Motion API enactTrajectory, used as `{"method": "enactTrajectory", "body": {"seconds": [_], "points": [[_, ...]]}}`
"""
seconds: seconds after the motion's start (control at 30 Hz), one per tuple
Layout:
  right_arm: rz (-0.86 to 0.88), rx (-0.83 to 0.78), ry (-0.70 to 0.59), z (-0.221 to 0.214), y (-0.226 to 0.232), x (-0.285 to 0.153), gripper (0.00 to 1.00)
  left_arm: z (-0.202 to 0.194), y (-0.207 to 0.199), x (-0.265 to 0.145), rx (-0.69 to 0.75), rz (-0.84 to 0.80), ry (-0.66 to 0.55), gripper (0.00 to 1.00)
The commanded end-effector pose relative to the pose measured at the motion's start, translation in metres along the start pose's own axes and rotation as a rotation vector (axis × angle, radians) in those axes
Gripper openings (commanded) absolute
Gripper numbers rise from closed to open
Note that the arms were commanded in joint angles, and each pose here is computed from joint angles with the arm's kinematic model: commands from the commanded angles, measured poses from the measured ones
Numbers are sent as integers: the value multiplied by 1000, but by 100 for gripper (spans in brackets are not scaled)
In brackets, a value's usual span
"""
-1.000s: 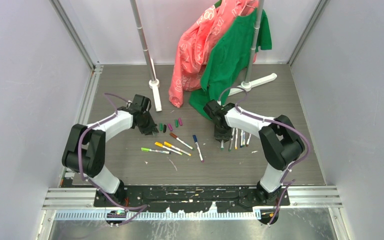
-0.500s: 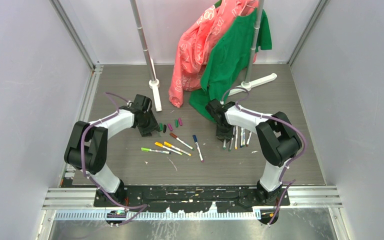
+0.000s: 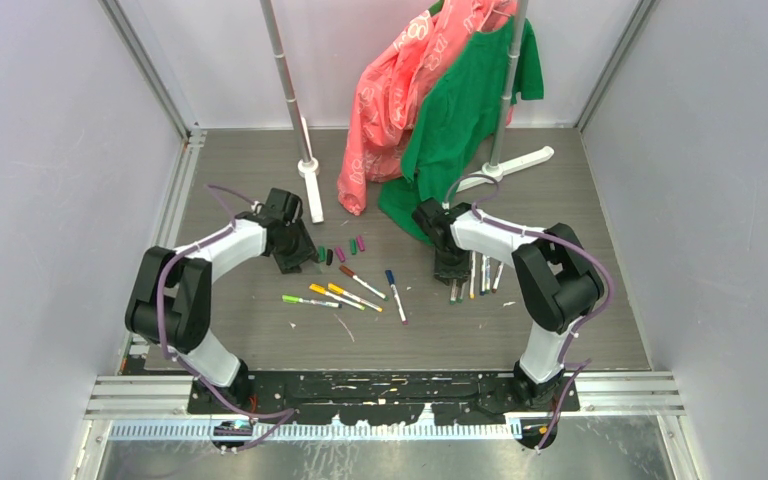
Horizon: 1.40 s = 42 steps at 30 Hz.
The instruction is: Open the pen caps
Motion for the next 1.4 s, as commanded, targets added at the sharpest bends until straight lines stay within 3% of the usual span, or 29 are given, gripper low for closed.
{"method": "enactTrajectory", "body": {"seconds": [0.0, 0.4, 0.77, 1.03, 1.37], "points": [[-34, -1, -50, 9, -13, -17, 36, 17, -5, -26, -20, -13, -95, 50], [4, -59, -145, 10, -16, -62, 38, 20, -3, -66, -46, -53, -179, 57], [308, -275, -180, -25, 67, -99, 42, 4, -10, -90, -49, -219, -199, 60], [342, -384, -148, -43, 102, -93, 43, -6, -2, -102, -36, -260, -230, 61], [305, -431, -100, -56, 111, -65, 42, -13, 5, -113, -7, -260, -235, 61]]}}
Point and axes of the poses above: each gripper's point midway between its finger pads, its own x axis out along the fingers, its own y axis along the line the jaws close on, z = x × y, the point moved 3 cm from there along -x, back along the fingers
